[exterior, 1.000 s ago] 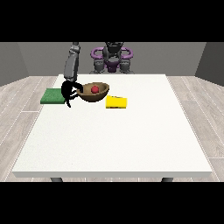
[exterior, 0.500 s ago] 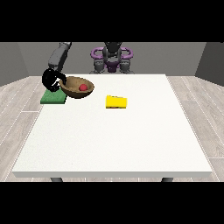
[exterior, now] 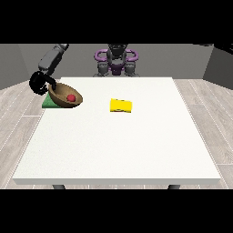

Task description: Pick the cup and pour the ball into the bowl, then pick the bowl and place it on the pad

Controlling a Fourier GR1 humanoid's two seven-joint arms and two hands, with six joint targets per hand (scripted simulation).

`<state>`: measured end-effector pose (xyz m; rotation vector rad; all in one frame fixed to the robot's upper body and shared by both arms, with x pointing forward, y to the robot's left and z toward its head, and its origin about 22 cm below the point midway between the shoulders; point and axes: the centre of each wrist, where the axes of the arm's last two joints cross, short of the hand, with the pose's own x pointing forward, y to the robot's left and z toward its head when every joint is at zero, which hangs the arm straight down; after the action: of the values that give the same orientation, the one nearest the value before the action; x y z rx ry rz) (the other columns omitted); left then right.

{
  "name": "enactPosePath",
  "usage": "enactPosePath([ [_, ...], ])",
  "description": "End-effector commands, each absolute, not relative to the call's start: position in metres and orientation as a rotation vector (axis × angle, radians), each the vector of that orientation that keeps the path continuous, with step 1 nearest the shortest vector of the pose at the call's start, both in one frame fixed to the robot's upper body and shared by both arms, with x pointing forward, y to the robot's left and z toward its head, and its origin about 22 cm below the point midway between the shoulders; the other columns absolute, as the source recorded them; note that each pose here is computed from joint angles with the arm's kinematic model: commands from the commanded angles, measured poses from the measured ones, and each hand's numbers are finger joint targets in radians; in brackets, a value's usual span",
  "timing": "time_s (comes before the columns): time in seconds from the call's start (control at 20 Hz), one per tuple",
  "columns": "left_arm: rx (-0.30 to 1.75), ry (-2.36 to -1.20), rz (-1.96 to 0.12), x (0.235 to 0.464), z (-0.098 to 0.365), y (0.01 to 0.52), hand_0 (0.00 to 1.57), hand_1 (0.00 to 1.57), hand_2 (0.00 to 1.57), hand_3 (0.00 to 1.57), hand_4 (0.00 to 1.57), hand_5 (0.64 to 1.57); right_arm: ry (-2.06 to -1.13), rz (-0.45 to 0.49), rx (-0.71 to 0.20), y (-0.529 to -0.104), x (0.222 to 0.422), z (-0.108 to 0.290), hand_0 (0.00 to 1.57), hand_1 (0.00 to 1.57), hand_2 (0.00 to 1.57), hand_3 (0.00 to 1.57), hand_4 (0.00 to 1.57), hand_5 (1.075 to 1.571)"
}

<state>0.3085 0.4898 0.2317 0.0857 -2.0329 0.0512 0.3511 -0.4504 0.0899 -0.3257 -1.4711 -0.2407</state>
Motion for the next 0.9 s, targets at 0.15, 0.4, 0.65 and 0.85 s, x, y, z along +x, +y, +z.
enactPosePath([
  [0.15,0.155,-2.097,0.048,0.299,0.249,0.49,0.0,0.0,0.0,0.0,0.67,1.556,-1.558,-0.255,-0.343,-0.483,0.335,0.088,1.57,1.57,1.57,0.34,1.0,1.569],
  [0.4,0.14,-2.225,0.043,0.283,0.278,0.487,0.0,0.0,0.0,0.0,0.69,1.56,-1.646,-0.272,-0.415,-0.507,0.321,0.088,1.57,1.57,1.57,0.0,0.98,1.571],
  [0.65,0.176,-2.256,0.084,0.27,0.273,0.503,0.0,0.0,0.0,0.0,0.69,1.558,-1.675,-0.246,-0.41,-0.527,0.311,0.104,1.57,1.57,1.57,0.0,0.98,1.571],
  [0.85,0.132,-2.197,0.087,0.271,0.247,0.49,0.0,0.0,0.0,0.0,0.7,1.557,-1.639,-0.217,-0.414,-0.524,0.313,0.097,1.57,1.57,1.57,0.0,0.98,1.569],
])
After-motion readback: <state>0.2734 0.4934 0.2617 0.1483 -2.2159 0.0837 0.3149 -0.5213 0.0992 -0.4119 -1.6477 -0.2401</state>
